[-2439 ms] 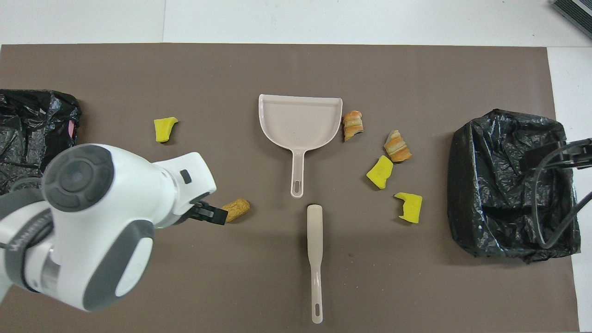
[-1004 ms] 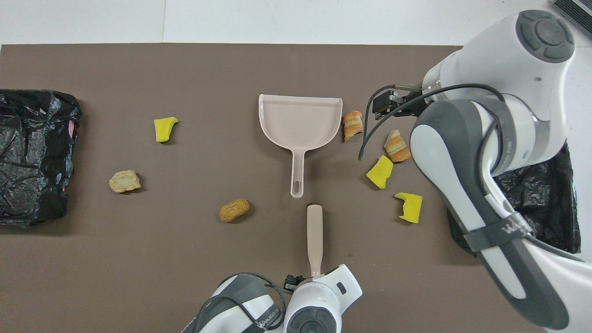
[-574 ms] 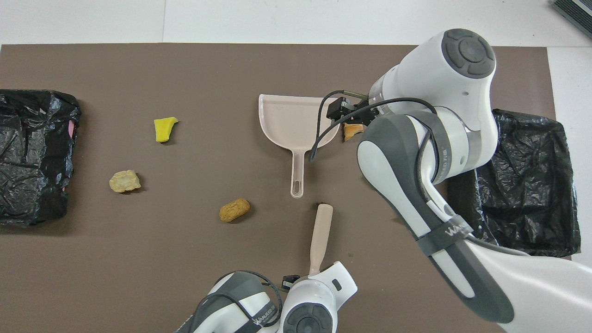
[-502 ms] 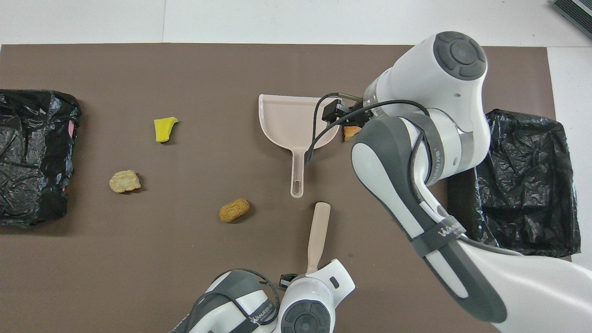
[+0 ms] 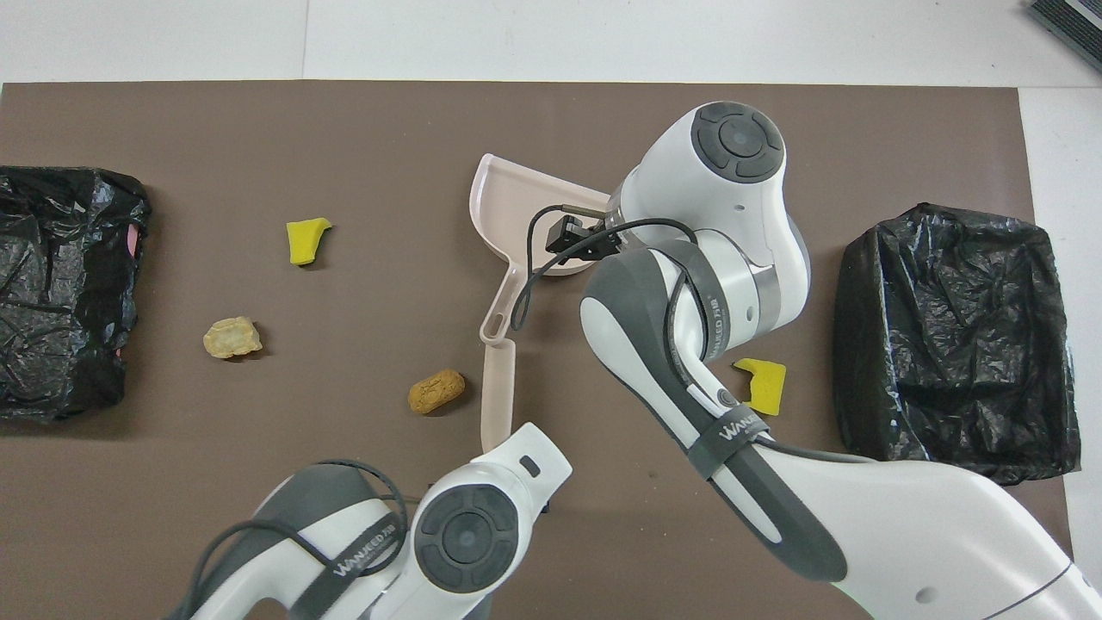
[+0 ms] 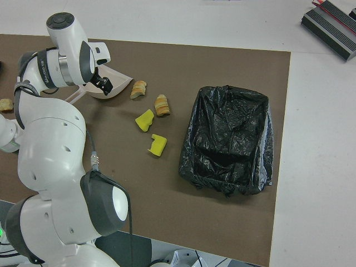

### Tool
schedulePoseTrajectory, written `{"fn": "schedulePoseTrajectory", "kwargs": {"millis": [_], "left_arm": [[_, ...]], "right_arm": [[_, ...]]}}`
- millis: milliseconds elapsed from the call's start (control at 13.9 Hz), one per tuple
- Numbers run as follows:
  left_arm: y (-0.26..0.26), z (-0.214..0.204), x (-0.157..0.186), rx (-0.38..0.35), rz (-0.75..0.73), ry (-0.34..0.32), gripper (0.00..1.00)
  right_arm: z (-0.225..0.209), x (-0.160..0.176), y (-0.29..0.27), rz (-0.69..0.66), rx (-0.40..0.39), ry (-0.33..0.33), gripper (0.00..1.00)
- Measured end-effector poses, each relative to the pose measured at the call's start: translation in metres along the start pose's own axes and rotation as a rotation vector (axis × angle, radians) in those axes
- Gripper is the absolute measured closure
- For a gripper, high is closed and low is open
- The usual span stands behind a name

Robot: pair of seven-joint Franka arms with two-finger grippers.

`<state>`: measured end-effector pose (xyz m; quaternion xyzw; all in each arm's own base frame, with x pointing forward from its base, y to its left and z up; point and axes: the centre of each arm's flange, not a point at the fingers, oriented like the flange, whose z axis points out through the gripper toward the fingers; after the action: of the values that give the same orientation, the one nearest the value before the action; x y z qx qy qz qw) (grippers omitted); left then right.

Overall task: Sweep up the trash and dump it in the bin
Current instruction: 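Grasp the brush handle with the left gripper while the right gripper holds the dustpan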

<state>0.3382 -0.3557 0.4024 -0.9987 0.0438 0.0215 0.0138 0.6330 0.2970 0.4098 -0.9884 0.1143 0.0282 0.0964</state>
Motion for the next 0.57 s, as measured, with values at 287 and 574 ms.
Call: {"fn": "schedulePoseTrajectory", "kwargs": {"millis": [287, 574], "left_arm": [[-0.091, -0.027, 0.048, -0.006, -0.017, 0.002, 0.74], [-0.149, -0.043, 0.070, -0.014, 0.003, 0.007, 0.74]], "right_arm": [[0.013, -0.006, -0.002, -0.007, -0.015, -0.020, 0.00], [0.013, -0.007, -0.004, 0.047, -0.013, -0.018, 0.00]]}}
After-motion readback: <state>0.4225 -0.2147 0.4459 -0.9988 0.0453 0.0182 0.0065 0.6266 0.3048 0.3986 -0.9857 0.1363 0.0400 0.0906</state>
